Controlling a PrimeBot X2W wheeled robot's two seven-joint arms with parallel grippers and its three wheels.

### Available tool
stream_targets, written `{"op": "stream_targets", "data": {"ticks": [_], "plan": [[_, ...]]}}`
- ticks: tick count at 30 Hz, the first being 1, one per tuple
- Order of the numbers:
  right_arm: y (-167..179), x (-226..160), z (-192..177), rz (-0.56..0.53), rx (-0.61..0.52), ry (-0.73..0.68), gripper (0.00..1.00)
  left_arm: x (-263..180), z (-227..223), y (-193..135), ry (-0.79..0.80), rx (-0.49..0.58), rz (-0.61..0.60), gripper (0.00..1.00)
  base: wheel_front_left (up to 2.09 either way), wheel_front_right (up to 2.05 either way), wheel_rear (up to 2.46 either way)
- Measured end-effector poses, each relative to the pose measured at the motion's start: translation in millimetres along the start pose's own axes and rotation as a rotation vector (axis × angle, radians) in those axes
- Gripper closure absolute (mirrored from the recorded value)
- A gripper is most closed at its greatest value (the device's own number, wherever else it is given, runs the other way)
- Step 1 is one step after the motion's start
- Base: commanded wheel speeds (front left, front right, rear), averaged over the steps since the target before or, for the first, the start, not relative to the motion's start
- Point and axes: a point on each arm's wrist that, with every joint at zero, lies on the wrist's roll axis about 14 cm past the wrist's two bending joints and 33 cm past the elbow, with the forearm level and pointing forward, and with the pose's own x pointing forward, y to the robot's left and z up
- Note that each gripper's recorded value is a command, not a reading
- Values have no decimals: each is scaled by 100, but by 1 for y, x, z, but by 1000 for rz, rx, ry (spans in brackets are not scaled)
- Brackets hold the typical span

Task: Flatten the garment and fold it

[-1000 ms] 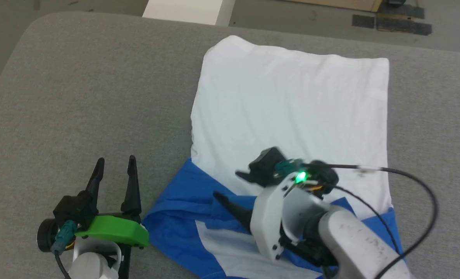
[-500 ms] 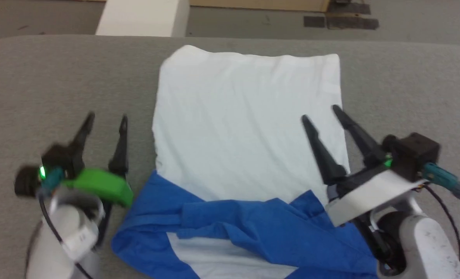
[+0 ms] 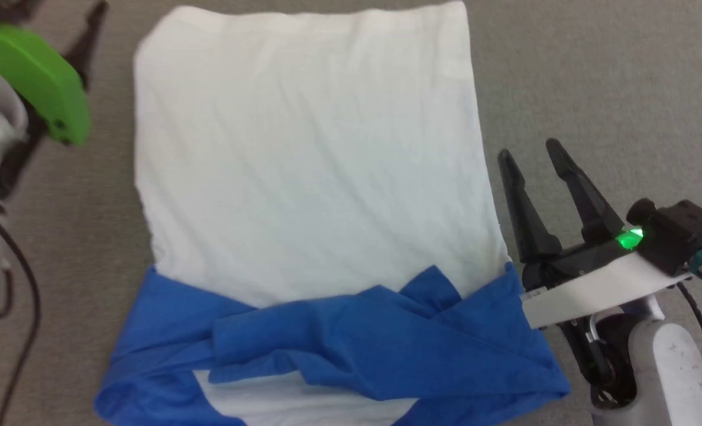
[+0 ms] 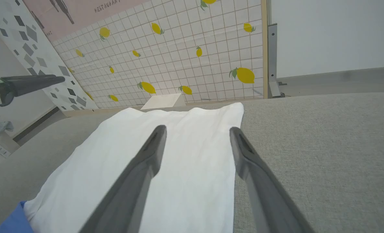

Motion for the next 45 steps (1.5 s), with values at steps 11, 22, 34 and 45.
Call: {"op": "stream_targets", "data": {"ticks": [11, 22, 34, 45], "plan": [[-39, 5, -40, -97, 34, 65, 0, 79, -57, -14, 276, -24, -89, 0, 0, 0, 0], [-66, -5, -66, -179, 20, 130, 0, 110, -129, -25, 505, 17, -69, 0, 0, 0, 0], [-65, 6, -66, -156, -16, 148, 0, 108, -132, -16, 527, 12, -26, 100, 0, 0, 0], [-55, 113, -2, -29, -239, 76, 0, 108, -127, -21, 469, 22, -57, 100, 0, 0, 0]]}}
